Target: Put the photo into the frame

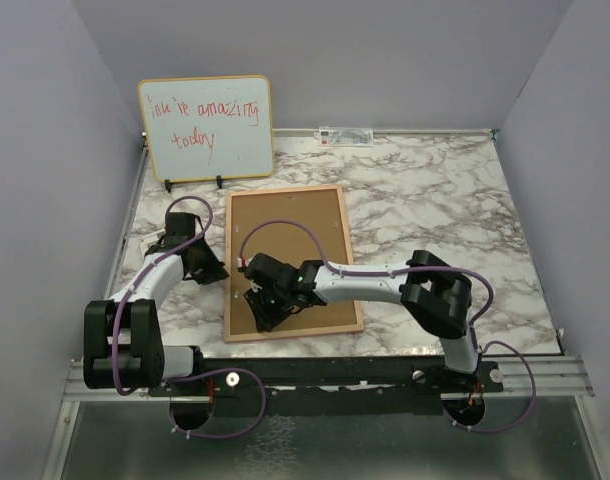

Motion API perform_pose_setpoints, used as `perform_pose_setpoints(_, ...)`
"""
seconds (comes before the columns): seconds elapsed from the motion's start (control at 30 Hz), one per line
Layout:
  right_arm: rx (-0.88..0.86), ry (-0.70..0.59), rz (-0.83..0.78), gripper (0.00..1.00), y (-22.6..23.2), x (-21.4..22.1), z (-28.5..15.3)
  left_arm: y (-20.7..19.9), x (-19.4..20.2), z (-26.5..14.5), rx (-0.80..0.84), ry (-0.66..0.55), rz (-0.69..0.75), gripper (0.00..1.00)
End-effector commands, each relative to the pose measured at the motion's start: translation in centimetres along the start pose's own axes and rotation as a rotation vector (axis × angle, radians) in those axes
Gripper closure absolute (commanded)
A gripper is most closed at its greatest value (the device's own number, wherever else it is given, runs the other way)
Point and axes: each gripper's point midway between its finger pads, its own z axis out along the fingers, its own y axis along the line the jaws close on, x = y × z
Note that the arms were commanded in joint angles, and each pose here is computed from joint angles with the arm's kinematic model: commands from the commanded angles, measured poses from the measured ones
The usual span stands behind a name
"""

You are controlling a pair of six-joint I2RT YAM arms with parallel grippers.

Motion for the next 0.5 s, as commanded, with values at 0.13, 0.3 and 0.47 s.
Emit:
perform_pose_setpoints(0.13,0.17,0.088,0.039,0.69,-3.3,3.9,-2.2,1.1,0.2,0.6,-0.041,-0.018,-0.01,0.89)
perform_pose_setpoints(0.3,0.253,0.056,0.033,0.69,-4.5,3.2,-3.4,0.9,0.2,0.6,-0.032,-0.016,-0.01,0.89)
perform_pose_setpoints(0.47,0.186,0.035,0.019,0.68,-3.0,2.1,-3.1,0.7,0.3,0.6,-0.021,-0.011,-0.007,0.88)
